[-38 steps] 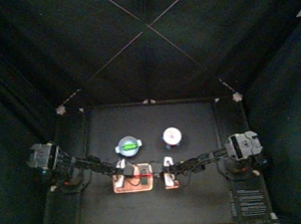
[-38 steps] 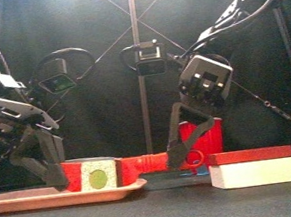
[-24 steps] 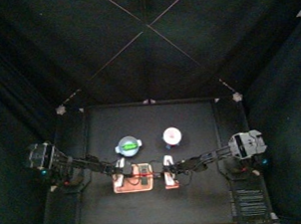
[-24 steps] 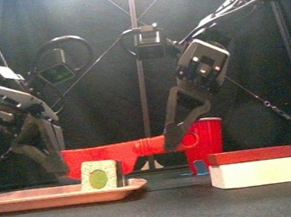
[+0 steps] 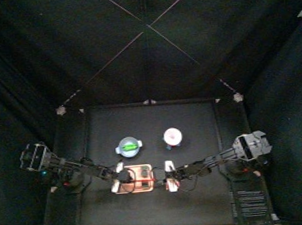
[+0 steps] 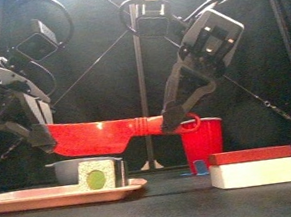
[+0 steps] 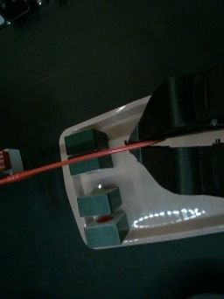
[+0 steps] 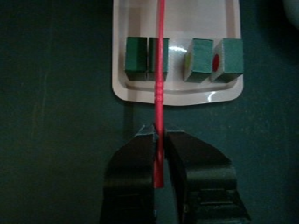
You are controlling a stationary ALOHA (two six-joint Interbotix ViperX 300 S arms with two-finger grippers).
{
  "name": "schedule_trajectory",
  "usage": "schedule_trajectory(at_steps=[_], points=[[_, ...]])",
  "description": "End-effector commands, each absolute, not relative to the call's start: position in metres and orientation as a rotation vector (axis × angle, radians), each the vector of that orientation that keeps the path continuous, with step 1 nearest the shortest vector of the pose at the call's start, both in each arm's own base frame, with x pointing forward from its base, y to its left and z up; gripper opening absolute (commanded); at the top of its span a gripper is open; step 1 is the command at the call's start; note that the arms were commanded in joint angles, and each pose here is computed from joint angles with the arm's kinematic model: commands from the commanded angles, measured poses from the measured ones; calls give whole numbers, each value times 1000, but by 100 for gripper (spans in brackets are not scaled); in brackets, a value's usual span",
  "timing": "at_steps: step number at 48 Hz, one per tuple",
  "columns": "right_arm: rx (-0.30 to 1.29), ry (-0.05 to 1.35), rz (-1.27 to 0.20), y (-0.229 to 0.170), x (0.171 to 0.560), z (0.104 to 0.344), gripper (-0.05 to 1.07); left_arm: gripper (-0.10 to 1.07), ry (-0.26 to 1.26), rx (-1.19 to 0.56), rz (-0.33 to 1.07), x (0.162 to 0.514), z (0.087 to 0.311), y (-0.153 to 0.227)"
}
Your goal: Cut sushi roll
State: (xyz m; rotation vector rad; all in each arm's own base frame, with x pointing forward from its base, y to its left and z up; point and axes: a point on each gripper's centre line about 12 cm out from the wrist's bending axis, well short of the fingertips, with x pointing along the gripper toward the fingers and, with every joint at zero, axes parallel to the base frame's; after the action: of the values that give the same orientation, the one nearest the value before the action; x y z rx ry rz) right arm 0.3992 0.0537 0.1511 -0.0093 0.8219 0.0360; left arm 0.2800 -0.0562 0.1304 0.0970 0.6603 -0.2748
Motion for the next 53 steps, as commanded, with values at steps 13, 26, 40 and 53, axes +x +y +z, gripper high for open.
schedule_trajectory(at_steps=[13, 26, 40, 53], points=[[-2, 764, 57, 61, 400, 171, 42, 34, 649, 105, -304, 281, 130, -63], [17, 784, 55, 63, 398, 165, 42, 34, 669, 107, -305, 282, 124, -63], [33, 797, 52, 63, 396, 160, 42, 34, 672, 107, -310, 281, 123, -65], [45, 807, 47, 63, 396, 156, 42, 34, 682, 111, -319, 280, 120, -67]])
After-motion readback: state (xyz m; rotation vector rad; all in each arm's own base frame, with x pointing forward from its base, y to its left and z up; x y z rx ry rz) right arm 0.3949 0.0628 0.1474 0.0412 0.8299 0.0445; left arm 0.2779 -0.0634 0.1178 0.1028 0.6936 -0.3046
